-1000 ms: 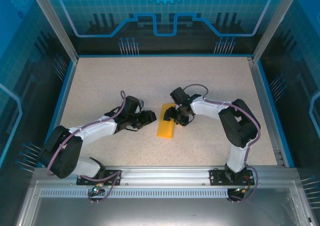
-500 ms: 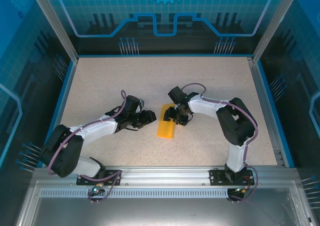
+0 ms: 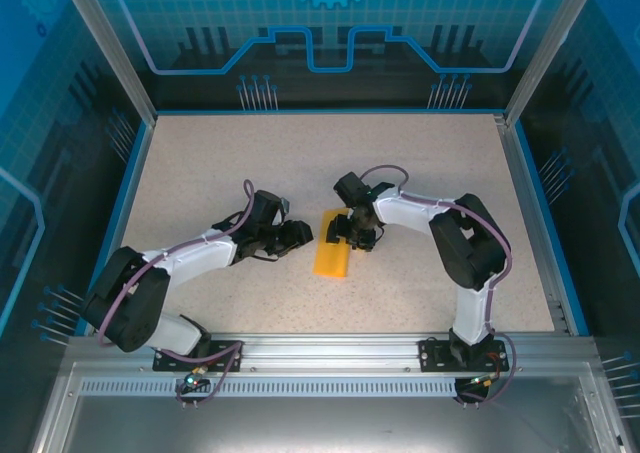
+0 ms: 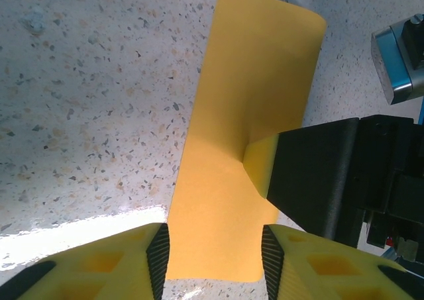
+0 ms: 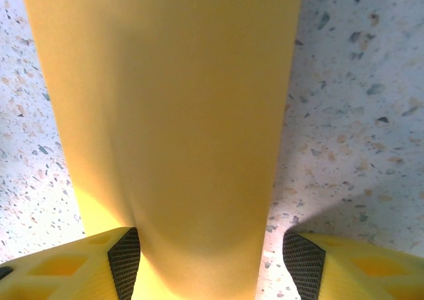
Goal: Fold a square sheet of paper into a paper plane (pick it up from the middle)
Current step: Hold the square sheet of paper at the center of the table.
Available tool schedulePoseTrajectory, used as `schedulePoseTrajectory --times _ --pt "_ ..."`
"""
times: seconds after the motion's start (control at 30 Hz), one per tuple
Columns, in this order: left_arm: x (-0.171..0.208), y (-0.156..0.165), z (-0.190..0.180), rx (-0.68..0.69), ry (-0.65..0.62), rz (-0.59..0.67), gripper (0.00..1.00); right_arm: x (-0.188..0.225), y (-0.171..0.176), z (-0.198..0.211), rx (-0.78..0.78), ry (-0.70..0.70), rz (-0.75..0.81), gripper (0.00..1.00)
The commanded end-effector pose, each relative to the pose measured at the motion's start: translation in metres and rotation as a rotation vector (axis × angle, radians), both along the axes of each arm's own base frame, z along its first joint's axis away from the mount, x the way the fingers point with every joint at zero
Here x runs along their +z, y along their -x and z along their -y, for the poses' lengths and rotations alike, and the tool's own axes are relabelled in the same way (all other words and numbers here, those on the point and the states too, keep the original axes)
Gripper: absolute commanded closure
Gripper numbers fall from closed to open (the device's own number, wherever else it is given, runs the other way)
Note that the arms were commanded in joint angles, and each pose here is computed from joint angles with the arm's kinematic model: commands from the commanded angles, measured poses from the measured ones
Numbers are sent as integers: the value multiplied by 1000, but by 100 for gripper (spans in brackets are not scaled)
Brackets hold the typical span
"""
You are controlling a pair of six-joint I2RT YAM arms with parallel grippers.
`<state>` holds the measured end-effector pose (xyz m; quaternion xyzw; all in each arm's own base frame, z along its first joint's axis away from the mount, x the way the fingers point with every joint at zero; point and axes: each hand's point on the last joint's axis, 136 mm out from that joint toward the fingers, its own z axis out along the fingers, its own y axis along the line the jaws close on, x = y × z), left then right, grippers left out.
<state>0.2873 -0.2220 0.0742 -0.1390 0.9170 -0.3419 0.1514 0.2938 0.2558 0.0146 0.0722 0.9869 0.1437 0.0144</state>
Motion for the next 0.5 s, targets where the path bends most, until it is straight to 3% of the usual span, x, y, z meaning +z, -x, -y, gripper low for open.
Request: schedulePoseTrajectory --times 0.0,0.17,0.27,0.33,0.47 --pt "4 -5 3 -13 7 -6 59 -46 21 40 5 206 -82 34" --pt "0 -9 10 -23 21 -24 75 -49 22 42 -3 213 -87 34" --pt "-1 -14 16 -36 42 -37 94 -50 22 43 -4 214 -89 35" --pt "-4 -17 20 -35 51 -46 99 -50 23 42 -5 214 -90 35" --pt "-8 -23 30 -42 84 -66 100 -52 23 43 -8 219 -94 35"
